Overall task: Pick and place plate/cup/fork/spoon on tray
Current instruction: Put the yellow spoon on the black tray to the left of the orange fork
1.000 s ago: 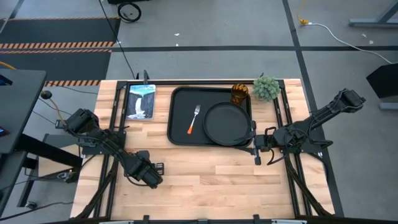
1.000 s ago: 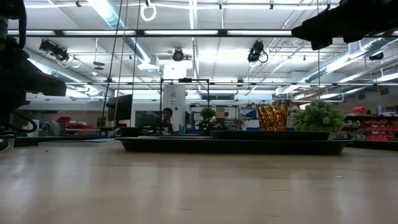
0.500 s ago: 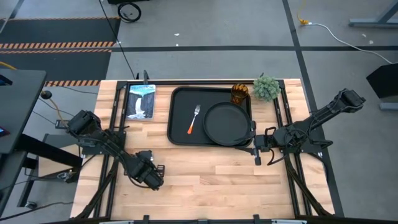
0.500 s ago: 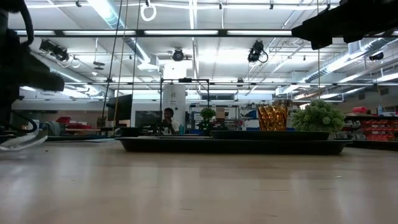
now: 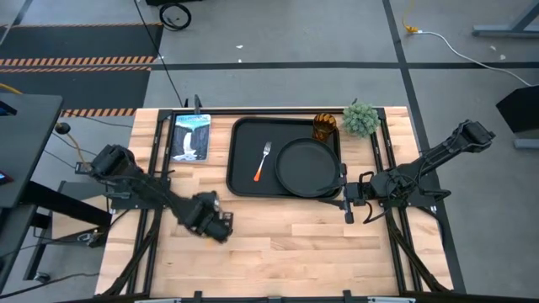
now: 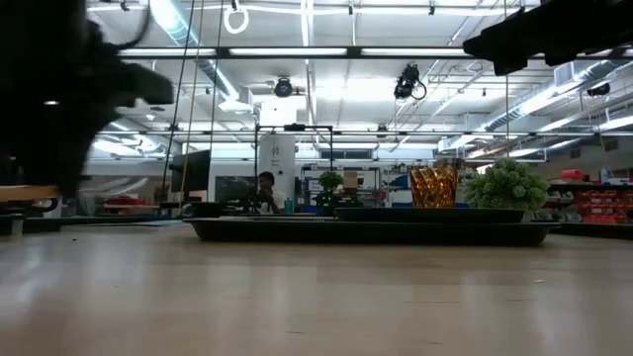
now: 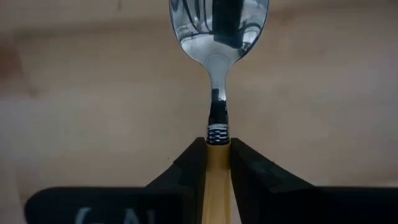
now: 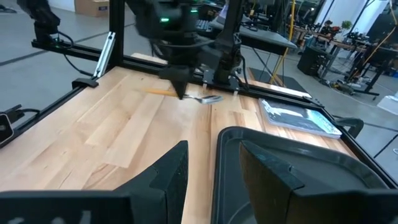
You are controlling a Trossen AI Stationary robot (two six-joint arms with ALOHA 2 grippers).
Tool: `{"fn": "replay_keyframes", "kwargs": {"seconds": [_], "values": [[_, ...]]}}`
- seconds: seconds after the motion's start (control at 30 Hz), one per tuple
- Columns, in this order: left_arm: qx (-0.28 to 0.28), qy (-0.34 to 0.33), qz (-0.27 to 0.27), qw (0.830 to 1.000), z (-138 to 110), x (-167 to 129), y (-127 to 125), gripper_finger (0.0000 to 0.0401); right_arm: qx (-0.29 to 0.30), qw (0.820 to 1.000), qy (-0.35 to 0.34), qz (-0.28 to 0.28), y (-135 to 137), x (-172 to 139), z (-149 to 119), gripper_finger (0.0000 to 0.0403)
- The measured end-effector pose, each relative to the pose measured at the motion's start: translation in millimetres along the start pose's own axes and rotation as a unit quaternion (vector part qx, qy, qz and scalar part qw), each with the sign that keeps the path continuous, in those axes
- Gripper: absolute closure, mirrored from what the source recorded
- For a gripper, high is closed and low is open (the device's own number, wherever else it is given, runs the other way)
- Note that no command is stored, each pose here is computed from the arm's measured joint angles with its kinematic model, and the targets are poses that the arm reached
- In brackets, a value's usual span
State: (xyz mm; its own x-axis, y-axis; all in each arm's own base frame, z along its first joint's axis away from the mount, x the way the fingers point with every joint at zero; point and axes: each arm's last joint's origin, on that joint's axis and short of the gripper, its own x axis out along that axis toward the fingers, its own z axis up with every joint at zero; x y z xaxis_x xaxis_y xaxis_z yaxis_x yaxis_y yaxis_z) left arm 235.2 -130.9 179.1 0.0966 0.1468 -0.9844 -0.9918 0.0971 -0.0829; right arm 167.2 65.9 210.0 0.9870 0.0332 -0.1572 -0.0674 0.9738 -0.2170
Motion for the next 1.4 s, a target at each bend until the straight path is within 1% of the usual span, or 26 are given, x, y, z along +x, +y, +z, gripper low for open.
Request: {"fn": "replay_keyframes", "kwargs": {"seconds": [0.1,0.3,0.5,0.73,0.83,0.97,1.0,1.07,1.2,1.4], "values": [[0.009,-0.011,-0.001,1.000,25.0,0.7,-10.5,0.0336,0.001,1.000,0.000,0.000,0.0,0.0,-0.1,0.0252],[0.034,-0.030,-0.014,0.999,85.2,7.0,-31.1,0.0335,0.005,1.000,0.000,0.000,0.0,0.0,-0.1,0.0252],[0.039,-0.032,-0.058,0.997,139.5,14.7,-42.9,0.0335,-0.001,1.000,0.000,0.000,0.0,0.0,-0.1,0.0252],[0.012,-0.048,-0.125,0.991,201.4,20.2,-46.3,0.0335,0.010,1.000,-0.006,0.000,-0.1,0.0,1.2,0.0252],[0.005,-0.064,-0.146,0.987,223.2,24.7,-46.8,0.0335,0.011,1.000,-0.007,0.001,-0.1,0.0,1.4,0.0252],[0.000,-0.067,-0.149,0.986,239.5,35.9,-46.5,0.0335,0.012,1.000,-0.006,0.001,0.0,0.0,1.2,0.0252],[0.002,-0.063,-0.142,0.988,240.8,40.8,-46.1,0.0335,0.013,1.000,-0.006,0.001,0.0,0.0,1.3,0.0252],[0.006,-0.057,-0.145,0.988,242.8,48.1,-48.6,0.0335,0.012,1.000,-0.005,0.001,0.0,0.0,0.9,0.0252],[0.006,-0.042,-0.123,0.992,245.0,62.7,-47.5,0.0335,0.012,1.000,-0.006,0.001,0.0,0.0,1.0,0.0252],[0.006,-0.036,-0.117,0.992,245.5,69.1,-47.9,0.0332,0.012,1.000,-0.005,0.001,0.0,0.0,0.8,0.0252]]}}
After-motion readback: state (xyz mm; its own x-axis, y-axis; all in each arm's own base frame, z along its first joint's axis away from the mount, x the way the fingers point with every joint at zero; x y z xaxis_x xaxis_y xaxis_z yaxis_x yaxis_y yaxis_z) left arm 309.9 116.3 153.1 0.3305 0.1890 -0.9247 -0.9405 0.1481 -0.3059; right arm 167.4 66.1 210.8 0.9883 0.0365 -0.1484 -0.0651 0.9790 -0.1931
